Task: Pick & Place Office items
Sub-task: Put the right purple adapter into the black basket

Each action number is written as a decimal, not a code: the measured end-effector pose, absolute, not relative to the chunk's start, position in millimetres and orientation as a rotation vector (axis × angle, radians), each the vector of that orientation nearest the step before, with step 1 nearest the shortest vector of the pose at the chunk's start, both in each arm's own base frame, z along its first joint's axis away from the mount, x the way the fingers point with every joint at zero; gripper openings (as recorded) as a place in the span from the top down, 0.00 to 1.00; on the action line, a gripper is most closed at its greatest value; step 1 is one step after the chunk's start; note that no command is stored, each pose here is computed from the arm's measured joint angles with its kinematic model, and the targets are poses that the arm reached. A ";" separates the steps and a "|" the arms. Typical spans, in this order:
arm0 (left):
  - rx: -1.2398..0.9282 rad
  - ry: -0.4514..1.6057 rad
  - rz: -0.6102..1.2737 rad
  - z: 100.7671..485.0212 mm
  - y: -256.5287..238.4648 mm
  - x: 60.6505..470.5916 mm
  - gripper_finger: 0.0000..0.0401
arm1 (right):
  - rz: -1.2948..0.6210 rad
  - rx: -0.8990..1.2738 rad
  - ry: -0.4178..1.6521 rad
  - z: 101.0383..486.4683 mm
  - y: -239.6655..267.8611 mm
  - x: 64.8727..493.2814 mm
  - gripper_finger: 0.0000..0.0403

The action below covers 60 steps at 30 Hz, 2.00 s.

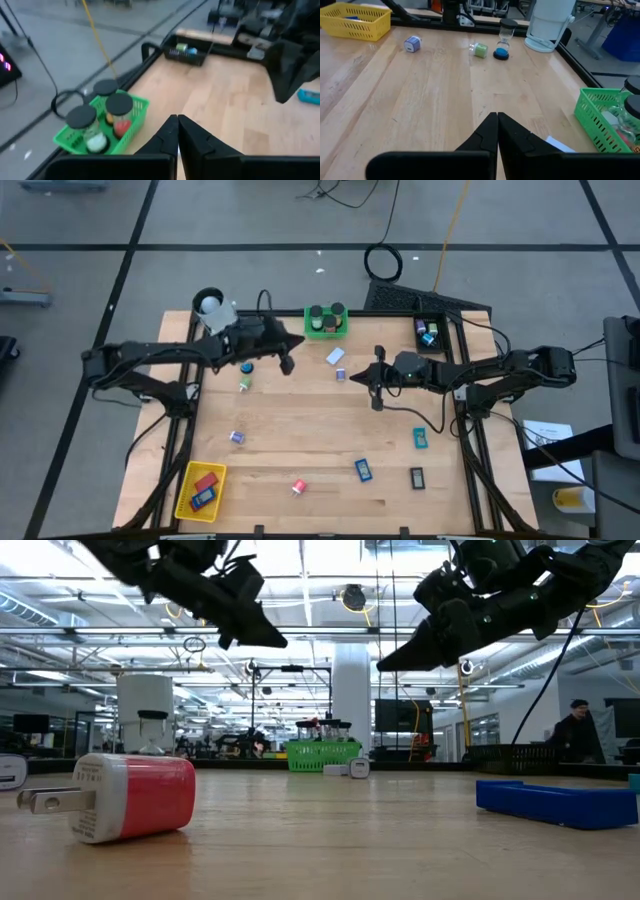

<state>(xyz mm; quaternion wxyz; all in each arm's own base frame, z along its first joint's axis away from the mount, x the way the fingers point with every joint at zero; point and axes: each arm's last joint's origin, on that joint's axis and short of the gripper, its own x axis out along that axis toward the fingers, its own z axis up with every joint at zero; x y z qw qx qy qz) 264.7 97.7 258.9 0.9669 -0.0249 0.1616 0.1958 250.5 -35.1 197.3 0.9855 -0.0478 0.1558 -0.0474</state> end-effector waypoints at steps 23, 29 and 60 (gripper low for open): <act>-0.041 -0.003 0.313 166.6 61.5 186.5 0.96 | -0.447 0.119 0.427 209.9 -39.0 217.2 1.00; -0.047 -0.046 0.292 162.8 58.1 178.3 0.94 | -0.527 0.175 0.530 226.8 -39.9 212.4 1.00; -0.027 -0.007 0.250 159.4 54.4 179.6 0.91 | -0.777 0.532 0.647 169.2 -31.0 339.0 0.24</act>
